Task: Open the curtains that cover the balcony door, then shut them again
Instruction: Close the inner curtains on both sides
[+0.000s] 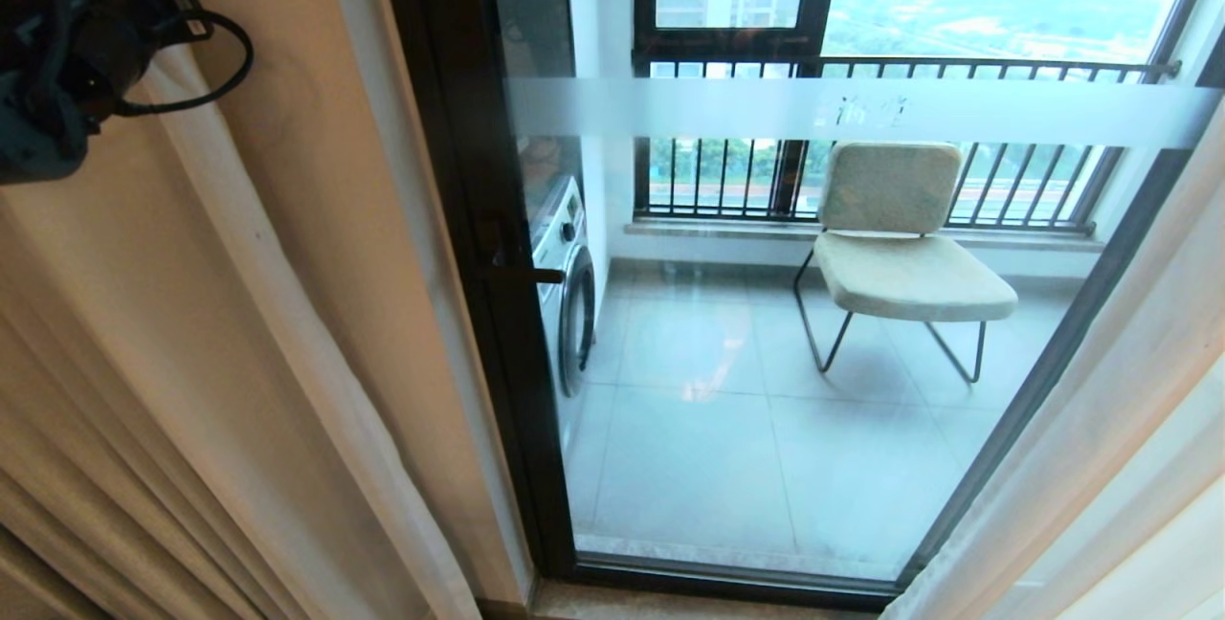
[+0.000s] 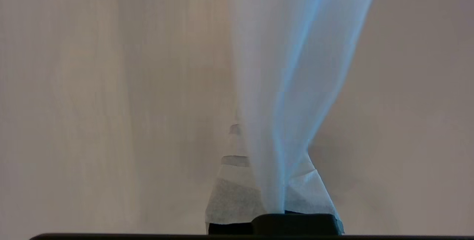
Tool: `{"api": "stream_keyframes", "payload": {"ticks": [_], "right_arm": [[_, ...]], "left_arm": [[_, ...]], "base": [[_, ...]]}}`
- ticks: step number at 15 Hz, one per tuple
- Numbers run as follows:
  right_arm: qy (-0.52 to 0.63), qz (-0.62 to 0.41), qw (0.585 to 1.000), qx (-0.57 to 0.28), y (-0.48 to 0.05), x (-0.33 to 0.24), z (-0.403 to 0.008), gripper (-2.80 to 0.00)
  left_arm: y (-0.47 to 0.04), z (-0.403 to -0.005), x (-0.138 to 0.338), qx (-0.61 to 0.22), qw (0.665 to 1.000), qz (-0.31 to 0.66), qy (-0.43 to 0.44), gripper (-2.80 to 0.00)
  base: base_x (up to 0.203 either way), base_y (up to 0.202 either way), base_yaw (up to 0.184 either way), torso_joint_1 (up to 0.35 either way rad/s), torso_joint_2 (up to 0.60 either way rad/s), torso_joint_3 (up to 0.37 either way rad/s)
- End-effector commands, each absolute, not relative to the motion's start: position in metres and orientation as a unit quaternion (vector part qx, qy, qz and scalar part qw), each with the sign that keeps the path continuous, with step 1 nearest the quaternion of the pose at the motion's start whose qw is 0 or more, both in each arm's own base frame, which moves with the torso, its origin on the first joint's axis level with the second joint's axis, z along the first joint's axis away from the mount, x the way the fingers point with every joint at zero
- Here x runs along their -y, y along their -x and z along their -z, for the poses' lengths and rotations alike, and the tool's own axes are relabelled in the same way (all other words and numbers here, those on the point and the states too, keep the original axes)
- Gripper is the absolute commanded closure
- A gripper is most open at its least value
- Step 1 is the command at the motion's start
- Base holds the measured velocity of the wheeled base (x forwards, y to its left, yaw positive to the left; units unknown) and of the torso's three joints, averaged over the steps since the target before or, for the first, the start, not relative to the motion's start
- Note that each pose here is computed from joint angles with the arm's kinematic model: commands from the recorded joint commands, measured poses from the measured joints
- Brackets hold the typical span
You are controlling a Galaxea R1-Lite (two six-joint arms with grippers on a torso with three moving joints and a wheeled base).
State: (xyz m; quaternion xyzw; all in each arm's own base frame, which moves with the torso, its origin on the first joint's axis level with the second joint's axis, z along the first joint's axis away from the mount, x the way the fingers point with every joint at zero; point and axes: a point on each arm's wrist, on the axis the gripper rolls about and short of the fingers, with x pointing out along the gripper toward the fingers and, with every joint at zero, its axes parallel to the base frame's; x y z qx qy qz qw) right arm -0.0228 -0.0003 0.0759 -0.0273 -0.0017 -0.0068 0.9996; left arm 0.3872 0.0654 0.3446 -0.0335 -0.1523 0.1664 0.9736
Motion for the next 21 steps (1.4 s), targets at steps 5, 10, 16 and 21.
{"api": "stream_keyframes", "payload": {"ticks": [5, 10, 16, 21], "right_arm": [[0.028, 0.007, 1.000, 0.002, 0.023, 0.000, -0.076, 0.00], [0.028, 0.007, 1.000, 0.002, 0.023, 0.000, -0.076, 0.00], [0.028, 0.007, 1.000, 0.002, 0.023, 0.000, -0.076, 0.00], [0.028, 0.007, 1.000, 0.002, 0.023, 0.000, -0.076, 0.00]], "left_arm": [[-0.371, -0.363, -0.043, 0.175, 0.973, -0.142, 0.040, 0.00], [-0.353, -0.374, -0.012, 0.182, 0.977, -0.102, 0.048, 0.00], [-0.333, -0.377, 0.027, 0.178, 0.981, -0.044, 0.058, 0.00], [-0.329, -0.379, 0.044, 0.178, 0.982, -0.017, 0.063, 0.00]], "base": [[0.000, 0.000, 0.000, 0.000, 0.00, 0.000], [0.000, 0.000, 0.000, 0.000, 0.00, 0.000], [0.000, 0.000, 0.000, 0.000, 0.00, 0.000], [0.000, 0.000, 0.000, 0.000, 0.00, 0.000]]}}
